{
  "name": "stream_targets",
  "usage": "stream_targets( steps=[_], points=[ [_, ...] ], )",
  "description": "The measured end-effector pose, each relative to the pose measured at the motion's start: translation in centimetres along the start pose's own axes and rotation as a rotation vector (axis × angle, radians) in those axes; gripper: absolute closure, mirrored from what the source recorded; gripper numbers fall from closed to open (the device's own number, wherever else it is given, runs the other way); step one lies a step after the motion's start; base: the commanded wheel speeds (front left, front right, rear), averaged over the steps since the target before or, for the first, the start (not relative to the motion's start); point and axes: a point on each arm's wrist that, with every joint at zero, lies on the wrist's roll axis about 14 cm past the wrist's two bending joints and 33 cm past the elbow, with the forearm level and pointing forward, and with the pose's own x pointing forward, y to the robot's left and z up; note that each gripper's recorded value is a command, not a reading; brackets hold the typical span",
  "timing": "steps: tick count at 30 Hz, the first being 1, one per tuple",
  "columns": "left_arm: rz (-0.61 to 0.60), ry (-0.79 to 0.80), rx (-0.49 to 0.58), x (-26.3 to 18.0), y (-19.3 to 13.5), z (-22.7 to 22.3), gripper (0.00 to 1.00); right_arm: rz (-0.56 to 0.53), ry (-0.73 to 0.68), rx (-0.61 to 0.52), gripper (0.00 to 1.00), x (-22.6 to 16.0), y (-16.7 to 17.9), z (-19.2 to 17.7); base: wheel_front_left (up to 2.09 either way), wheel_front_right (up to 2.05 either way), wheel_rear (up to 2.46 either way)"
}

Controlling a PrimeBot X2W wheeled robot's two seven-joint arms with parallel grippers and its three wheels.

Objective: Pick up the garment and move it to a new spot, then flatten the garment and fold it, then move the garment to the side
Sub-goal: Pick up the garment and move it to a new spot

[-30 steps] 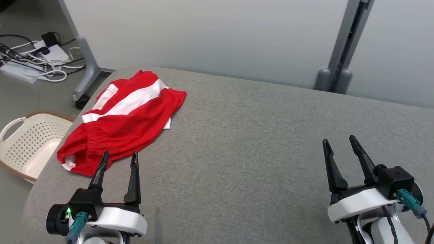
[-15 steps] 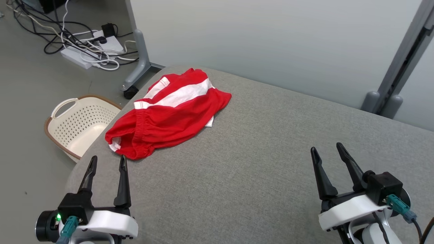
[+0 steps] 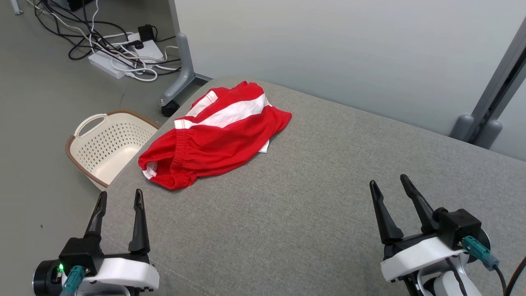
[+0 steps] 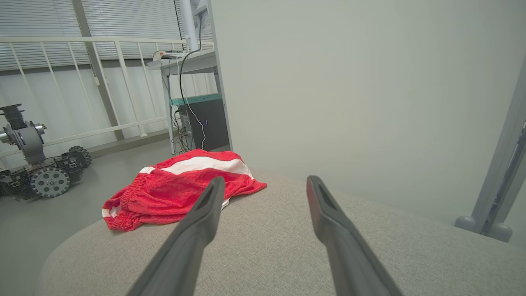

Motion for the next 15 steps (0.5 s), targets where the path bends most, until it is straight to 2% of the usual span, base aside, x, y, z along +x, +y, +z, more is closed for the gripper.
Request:
stream_targets(
  steps=[7,15],
  points=[
    [-0.052,0.007,-0.022,0.9,-0.9,-0.1,0.00,-0.012,-0.005,0.007,0.00,-0.1,-0.4,0.0,0.00,0.00,0.00],
    [-0.150,0.040,-0.053,5.9,-2.4,1.1,0.00,-0.076,-0.014,0.008,0.00,-0.4,-3.1,0.0,0.00,0.00,0.00]
  ],
)
